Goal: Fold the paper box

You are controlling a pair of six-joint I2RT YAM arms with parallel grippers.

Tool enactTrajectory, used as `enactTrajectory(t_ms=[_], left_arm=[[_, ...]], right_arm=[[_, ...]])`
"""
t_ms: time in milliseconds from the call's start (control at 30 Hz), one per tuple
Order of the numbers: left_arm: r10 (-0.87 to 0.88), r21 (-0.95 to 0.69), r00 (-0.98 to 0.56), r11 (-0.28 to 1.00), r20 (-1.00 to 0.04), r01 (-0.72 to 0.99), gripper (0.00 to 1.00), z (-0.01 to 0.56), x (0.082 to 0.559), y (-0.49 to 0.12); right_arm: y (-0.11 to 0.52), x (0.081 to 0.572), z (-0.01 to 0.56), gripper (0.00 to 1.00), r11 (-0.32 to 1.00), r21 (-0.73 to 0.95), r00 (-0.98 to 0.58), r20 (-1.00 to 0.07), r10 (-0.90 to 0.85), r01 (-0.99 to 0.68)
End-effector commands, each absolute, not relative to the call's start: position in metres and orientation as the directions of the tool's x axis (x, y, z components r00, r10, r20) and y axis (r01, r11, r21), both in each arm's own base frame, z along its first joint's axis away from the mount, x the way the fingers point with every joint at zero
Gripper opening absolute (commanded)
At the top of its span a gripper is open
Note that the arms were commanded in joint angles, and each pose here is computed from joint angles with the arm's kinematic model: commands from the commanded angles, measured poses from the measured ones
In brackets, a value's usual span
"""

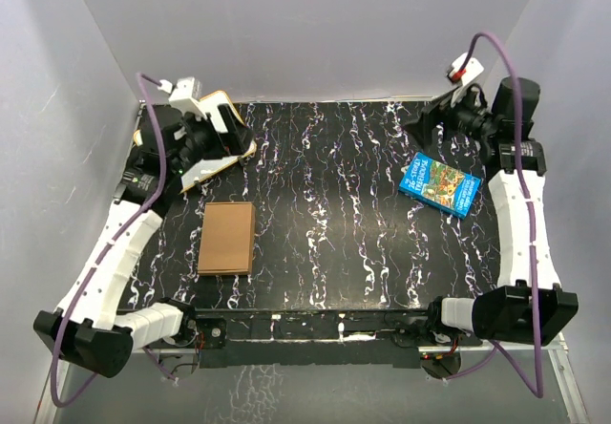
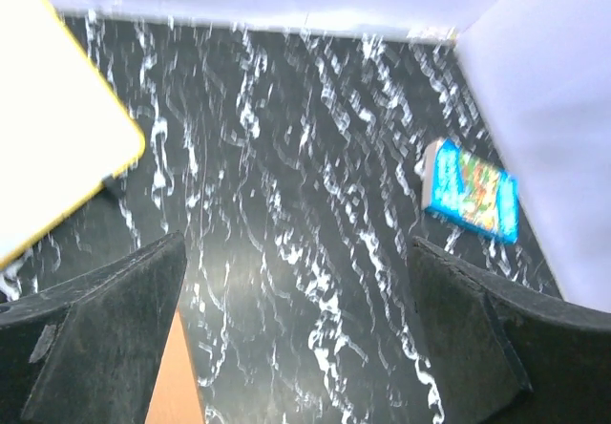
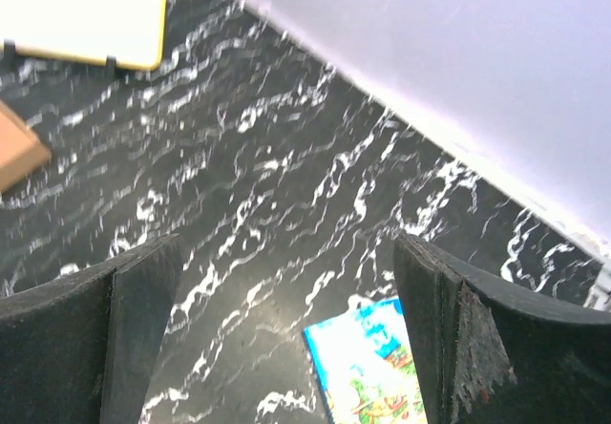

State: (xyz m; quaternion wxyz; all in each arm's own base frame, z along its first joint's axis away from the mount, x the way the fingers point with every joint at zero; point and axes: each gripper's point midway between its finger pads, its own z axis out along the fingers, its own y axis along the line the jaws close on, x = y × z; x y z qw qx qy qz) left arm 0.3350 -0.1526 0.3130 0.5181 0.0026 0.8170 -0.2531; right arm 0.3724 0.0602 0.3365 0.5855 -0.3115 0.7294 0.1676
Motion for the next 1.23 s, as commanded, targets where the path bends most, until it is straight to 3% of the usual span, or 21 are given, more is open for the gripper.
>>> enactTrajectory(t_ms=[0, 200, 467, 1200], left_arm=[[-0.278, -0.368, -0.297, 0.876, -0.913, 0.311, 0.97, 0.392, 0.329, -0.141], [-0.286, -0.343, -0.210, 0.882, -0.935, 0.323, 0.97, 0.429, 0.317, -0.132], [-0.287, -0.336, -0.189, 0.884, -0.939, 0.325, 0.97, 0.436, 0.311, -0.128], [-0.279, -0.345, -0.230, 0.879, -0.932, 0.330, 0.97, 0.418, 0.308, -0.132]], right_arm=[[0.063, 0.371, 0.408, 0.99, 0.811, -0.021, -0.075, -0.994, -0.080, -0.584], [0.069, 0.356, 0.436, 0.99, 0.804, 0.017, -0.065, -0.998, -0.027, -0.594], [0.051, 0.362, 0.441, 0.99, 0.884, 0.170, -0.134, -0.983, 0.123, -0.435], [0.046, 0.359, 0.434, 0.99, 0.888, 0.147, -0.132, -0.986, 0.099, -0.437]])
